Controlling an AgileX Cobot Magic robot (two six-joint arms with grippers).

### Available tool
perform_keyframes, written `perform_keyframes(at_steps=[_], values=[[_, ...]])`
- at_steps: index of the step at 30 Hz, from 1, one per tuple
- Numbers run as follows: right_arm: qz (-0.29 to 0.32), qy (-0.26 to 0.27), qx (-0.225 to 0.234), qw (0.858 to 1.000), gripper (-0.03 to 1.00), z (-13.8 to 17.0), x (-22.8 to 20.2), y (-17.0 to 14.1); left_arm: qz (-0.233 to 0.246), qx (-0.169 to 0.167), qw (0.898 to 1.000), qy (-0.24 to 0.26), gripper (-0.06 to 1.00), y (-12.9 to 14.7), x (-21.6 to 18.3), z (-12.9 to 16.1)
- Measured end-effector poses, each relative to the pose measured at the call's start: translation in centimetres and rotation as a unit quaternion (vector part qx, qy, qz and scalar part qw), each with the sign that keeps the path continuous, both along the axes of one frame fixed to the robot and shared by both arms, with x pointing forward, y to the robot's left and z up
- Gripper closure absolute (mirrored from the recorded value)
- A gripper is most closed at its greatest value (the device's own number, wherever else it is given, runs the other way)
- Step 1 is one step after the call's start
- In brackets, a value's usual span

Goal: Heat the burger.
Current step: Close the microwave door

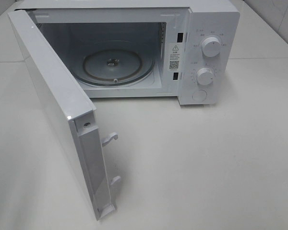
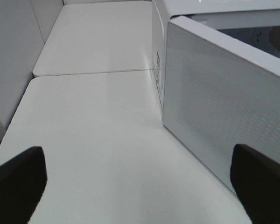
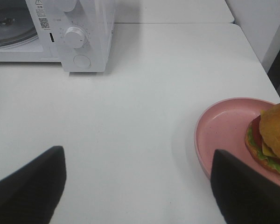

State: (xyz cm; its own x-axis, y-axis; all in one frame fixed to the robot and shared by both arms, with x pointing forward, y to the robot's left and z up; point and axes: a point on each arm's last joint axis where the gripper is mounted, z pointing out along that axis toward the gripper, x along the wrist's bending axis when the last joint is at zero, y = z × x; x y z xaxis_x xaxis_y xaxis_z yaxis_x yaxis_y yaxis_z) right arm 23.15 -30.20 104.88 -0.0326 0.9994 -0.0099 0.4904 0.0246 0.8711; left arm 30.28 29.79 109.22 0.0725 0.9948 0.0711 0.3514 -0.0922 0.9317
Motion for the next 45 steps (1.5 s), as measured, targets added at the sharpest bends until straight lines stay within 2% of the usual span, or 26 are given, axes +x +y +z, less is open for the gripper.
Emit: perform_keyframes(at_steps=[2,4,5,6,7,8,9,10,11,12,14,15,19,21,23,24,31,32,38,45], values=[[0.0,0.0,0.0,1.0,0.2,0.0,0.0,0.0,0.001,0.001,1.0,-0.003,-0.03,0.0,0.7,0.1],[0.0,0.0,0.0,1.0,0.2,0.0,0.0,0.0,0.004,0.006,0.999,-0.036,0.14,0.0,3.7,0.7],[0.0,0.0,0.0,1.0,0.2,0.0,0.0,0.0,0.004,0.006,0.999,-0.036,0.14,0.0,3.7,0.7],[0.0,0.0,0.0,1.0,0.2,0.0,0.0,0.0,0.004,0.005,0.999,-0.044,0.2,0.0,4.3,0.8],[0.0,0.0,0.0,1.0,0.2,0.0,0.0,0.0,0.006,0.002,0.998,-0.066,0.4,0.0,5.7,0.9],[0.0,0.0,0.0,1.0,0.2,0.0,0.0,0.0,0.006,0.002,0.998,-0.066,0.4,0.0,5.7,0.9],[0.0,0.0,0.0,1.0,0.2,0.0,0.0,0.0,0.007,0.0,0.997,-0.071,0.49,0.0,6.3,0.6],[0.0,0.0,0.0,1.0,0.2,0.0,0.0,0.0,0.007,0.0,0.997,-0.071,0.49,0.0,6.3,0.6],[0.0,0.0,0.0,1.0,0.2,0.0,0.0,0.0,0.013,-0.014,0.996,-0.092,0.73,0.0,7.4,-0.2],[0.0,0.0,0.0,1.0,0.2,0.0,0.0,0.0,0.02,-0.029,0.994,-0.108,0.86,0.1,8.2,-1.7],[0.0,0.0,0.0,1.0,0.2,0.0,0.0,0.0,0.023,-0.036,0.993,-0.113,0.89,0.1,8.5,-2.3],[0.0,0.0,0.0,1.0,0.2,0.0,0.0,0.0,0.031,-0.054,0.99,-0.124,0.92,0.1,9.1,-3.8],[0.0,0.0,0.0,1.0,0.2,0.0,0.0,0.0,0.025,-0.062,0.988,-0.138,0.94,0.0,9.8,-5.4],[0.0,0.0,0.0,1.0,0.2,0.0,0.0,0.0,-0.01,-0.054,0.988,-0.145,0.94,-0.6,10.8,-6.2],[0.0,0.0,0.0,1.0,0.2,0.0,0.0,0.0,-0.026,-0.054,0.988,-0.142,0.94,-0.9,11.2,-6.5],[0.0,0.0,0.0,1.0,0.2,0.0,0.0,0.0,-0.053,-0.061,0.988,-0.13,0.94,-1.4,12.1,-7.3],[0.0,0.0,0.0,1.0,0.2,0.0,0.0,0.0,-0.11,-0.076,0.988,-0.081,0.94,-2.6,14.4,-10.7],[0.0,0.0,0.0,1.0,0.2,0.0,0.0,0.0,-0.133,-0.074,0.986,-0.072,0.94,-3.0,15.0,-11.4],[0.0,0.0,0.0,1.0,0.2,0.0,0.0,0.0,-0.193,-0.073,0.977,-0.049,0.94,-5.2,16.6,-12.5],[0.0,0.0,0.0,1.0,0.2,0.0,0.0,0.0,-0.23,-0.073,0.97,-0.034,0.94,-7.3,17.8,-13.2]])
